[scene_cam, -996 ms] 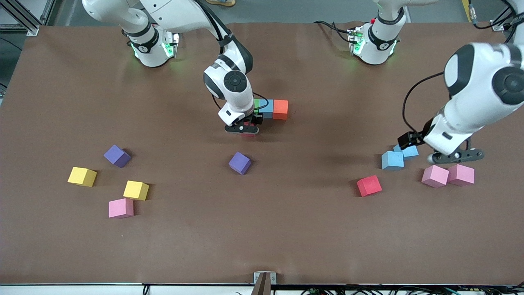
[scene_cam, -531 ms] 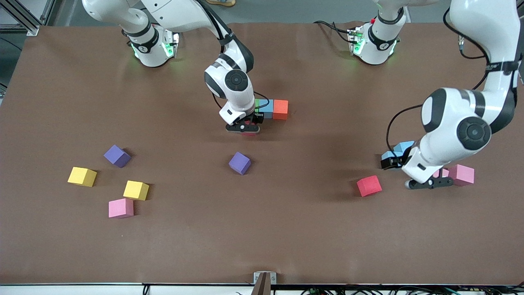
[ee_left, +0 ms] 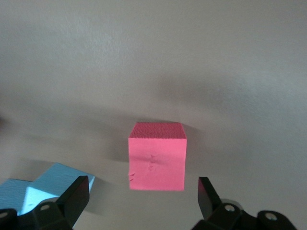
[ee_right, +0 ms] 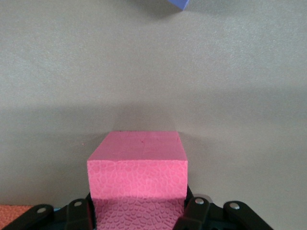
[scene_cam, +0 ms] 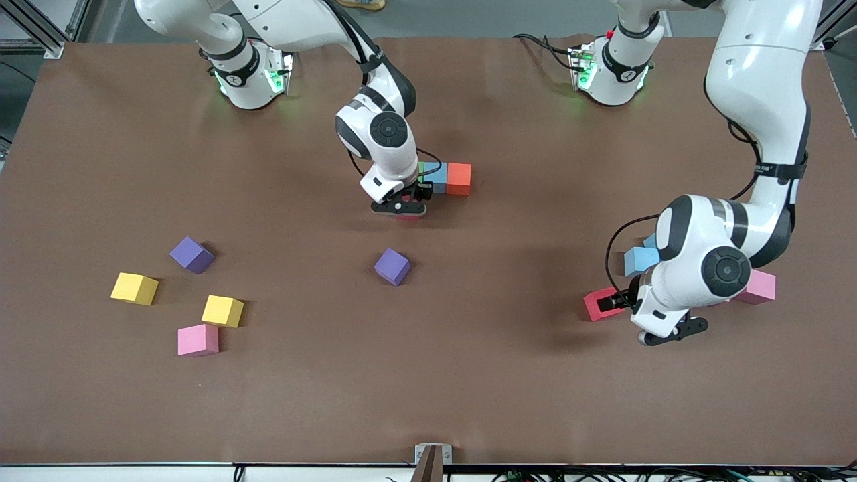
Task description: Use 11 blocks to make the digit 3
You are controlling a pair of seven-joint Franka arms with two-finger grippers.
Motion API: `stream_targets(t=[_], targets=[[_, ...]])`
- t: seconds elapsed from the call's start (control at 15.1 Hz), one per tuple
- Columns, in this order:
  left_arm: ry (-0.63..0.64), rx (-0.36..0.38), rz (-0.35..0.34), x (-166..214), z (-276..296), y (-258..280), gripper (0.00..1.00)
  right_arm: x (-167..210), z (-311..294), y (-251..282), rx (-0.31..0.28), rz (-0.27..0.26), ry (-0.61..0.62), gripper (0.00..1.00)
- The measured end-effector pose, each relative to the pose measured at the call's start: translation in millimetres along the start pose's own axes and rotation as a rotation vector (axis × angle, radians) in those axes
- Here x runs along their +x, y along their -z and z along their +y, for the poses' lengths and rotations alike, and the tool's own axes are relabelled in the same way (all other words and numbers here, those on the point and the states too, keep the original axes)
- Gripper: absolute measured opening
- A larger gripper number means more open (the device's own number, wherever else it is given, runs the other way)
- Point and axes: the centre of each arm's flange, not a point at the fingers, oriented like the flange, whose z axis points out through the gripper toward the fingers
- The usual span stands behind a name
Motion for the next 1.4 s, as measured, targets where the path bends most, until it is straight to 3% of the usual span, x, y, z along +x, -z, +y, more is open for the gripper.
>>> stream_targets(t=[0.4,0.73,1.06,1.4], targets=[[0.005,0.005,-0.009,-6.3,18.8,-13.3,1.0,-0.8,-0.5,-0.3,0.0,-0.001,0.0,0.63],[0.015,-0.006,0.011,0.8,15.1,-24.3,1.0,3.0,4.1,-9.6,-0.009,-0.009,-0.015,0.99],[0.021,-0.006,0.023,6.5,9.9,-30.1,1.0,24.9,7.2,11.8,-0.043,-0.044,-0.045,1.0],[0.002,0.018,0.041,8.9,8.2,-36.8,1.0,30.8,6.0,42.0,-0.008,-0.055,-0.082,1.0]])
